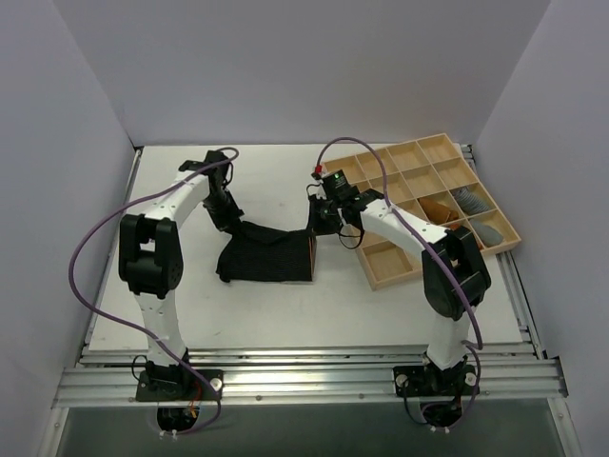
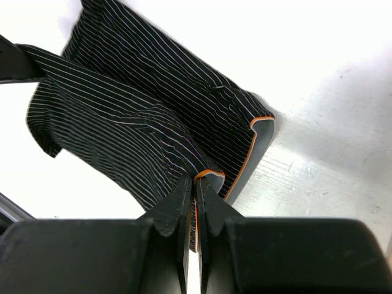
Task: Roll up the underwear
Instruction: Fold the underwear
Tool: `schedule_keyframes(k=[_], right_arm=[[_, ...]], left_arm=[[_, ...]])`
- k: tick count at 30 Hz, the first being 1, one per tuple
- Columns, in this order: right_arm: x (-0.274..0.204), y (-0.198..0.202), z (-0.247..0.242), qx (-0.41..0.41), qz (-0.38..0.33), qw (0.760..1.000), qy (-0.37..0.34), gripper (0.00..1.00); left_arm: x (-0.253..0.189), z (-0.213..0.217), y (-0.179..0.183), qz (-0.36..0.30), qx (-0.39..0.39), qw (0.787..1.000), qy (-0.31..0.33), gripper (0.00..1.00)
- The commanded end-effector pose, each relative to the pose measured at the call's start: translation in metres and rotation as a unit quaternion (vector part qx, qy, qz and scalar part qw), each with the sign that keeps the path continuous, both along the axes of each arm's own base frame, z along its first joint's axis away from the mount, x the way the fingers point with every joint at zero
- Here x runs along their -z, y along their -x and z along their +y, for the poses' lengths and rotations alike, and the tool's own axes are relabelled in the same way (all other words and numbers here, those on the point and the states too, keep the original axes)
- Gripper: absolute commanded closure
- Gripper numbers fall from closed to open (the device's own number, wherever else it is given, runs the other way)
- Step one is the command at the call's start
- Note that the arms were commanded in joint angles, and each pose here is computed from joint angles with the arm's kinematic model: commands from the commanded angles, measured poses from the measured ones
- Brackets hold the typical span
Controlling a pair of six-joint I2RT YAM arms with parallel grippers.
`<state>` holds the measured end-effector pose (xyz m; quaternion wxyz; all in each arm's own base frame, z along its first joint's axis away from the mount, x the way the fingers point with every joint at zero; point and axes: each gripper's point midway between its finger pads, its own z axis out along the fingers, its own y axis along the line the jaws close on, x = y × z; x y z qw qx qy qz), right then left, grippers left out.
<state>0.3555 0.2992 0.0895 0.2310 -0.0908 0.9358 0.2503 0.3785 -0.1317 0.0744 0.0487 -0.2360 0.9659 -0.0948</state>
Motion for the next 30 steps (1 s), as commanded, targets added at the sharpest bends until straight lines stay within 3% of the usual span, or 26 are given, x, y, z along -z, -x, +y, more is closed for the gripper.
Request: schedule_keyframes(k=[1, 8, 14, 18, 20, 23, 26, 27, 30], right_arm=[[-0.026, -0.006, -0.003, 0.021, -0.037, 0.999, -0.003, 1.00], [-0.024, -0.018, -0.009, 0.043, -0.052, 0.998, 0.011, 1.00], [0.000, -0.038, -0.017, 0.064, -0.049, 0.996, 0.032, 1.00], [0.022, -0.056, -0.032, 0.092, -0.044, 0.993, 0.056, 1.00], [0.029, -0.063, -0.038, 0.108, -0.048, 0.991, 0.058, 1.00], [0.037, -0.071, -0.045, 0.127, -0.048, 0.989, 0.054, 1.00], [0.039, -0.076, -0.049, 0.139, -0.047, 0.987, 0.062, 1.00], [0.035, -0.077, -0.049, 0.141, -0.052, 0.987, 0.061, 0.88], [0.027, -0.077, -0.052, 0.142, -0.053, 0.986, 0.069, 0.77]], left_arm=[[-0.047, -0.005, -0.017, -0.059, -0.003, 0.998, 0.024, 0.98], [-0.059, -0.018, -0.046, -0.089, 0.004, 0.995, 0.052, 0.98], [-0.026, -0.019, -0.068, -0.061, 0.006, 0.997, 0.047, 0.91], [-0.006, -0.029, -0.097, -0.067, 0.012, 0.994, 0.083, 0.71], [-0.009, -0.037, -0.116, -0.098, 0.018, 0.989, 0.111, 0.66], [-0.030, -0.049, -0.145, -0.150, 0.036, 0.976, 0.155, 0.54], [-0.055, -0.046, -0.156, -0.183, 0.051, 0.971, 0.144, 0.43], [-0.059, -0.042, -0.155, -0.185, 0.058, 0.972, 0.136, 0.42], [-0.070, -0.024, -0.144, -0.186, 0.070, 0.976, 0.084, 0.39]])
